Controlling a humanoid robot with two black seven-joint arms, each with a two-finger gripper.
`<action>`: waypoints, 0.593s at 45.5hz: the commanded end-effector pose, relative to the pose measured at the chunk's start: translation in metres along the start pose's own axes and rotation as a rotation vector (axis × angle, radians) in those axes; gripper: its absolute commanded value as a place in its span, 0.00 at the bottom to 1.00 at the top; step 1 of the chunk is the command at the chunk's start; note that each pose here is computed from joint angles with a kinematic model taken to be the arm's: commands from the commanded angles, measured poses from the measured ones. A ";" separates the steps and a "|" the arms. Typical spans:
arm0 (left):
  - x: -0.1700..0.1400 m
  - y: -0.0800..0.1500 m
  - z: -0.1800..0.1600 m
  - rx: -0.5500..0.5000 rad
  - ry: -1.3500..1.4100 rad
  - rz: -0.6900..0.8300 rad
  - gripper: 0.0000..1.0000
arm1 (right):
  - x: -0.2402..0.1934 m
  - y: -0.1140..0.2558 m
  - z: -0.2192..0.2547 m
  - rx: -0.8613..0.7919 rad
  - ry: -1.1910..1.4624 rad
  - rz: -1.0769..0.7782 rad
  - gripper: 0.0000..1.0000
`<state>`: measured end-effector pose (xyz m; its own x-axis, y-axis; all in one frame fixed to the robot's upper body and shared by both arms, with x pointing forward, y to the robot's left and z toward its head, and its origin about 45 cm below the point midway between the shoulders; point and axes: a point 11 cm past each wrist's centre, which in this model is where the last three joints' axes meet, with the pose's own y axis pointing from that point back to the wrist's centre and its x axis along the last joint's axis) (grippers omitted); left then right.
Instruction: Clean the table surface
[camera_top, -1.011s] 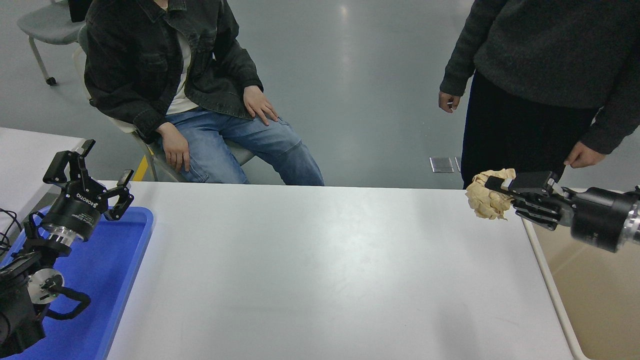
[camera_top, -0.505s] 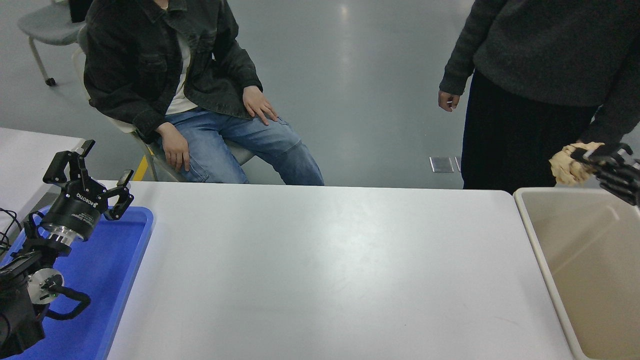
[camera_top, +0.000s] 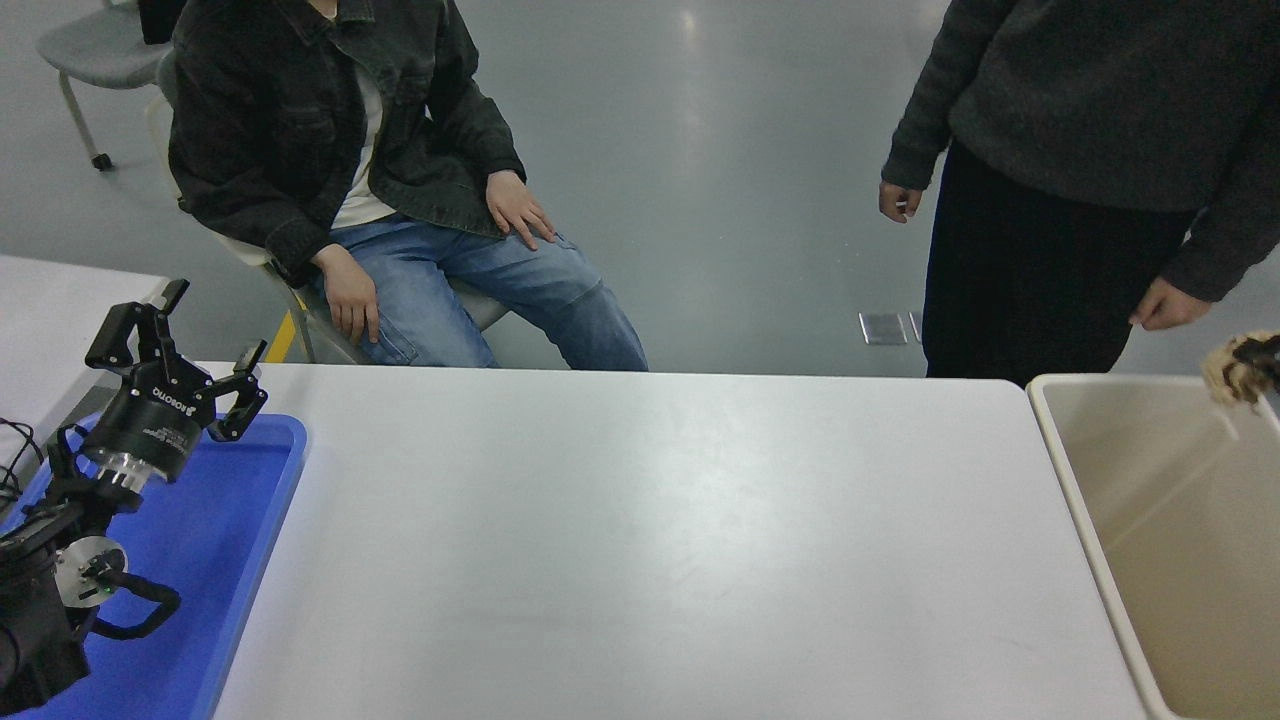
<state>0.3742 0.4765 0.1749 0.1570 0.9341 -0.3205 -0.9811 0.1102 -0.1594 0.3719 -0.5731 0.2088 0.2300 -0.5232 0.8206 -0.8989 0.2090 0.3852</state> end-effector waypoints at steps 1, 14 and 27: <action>0.000 0.000 0.000 0.000 -0.002 0.001 1.00 | -0.044 -0.016 0.009 -0.086 0.148 0.015 0.01; 0.000 0.000 0.000 0.000 0.000 0.000 1.00 | -0.096 -0.021 0.006 -0.117 0.249 0.002 0.01; 0.000 0.000 0.000 0.000 0.000 0.000 1.00 | -0.113 -0.016 0.017 -0.189 0.293 0.006 0.02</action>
<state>0.3741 0.4768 0.1750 0.1561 0.9345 -0.3198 -0.9812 0.1095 -0.1590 0.3639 -0.5365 0.1204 0.3196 -0.3146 0.8938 -0.8471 0.3278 0.4183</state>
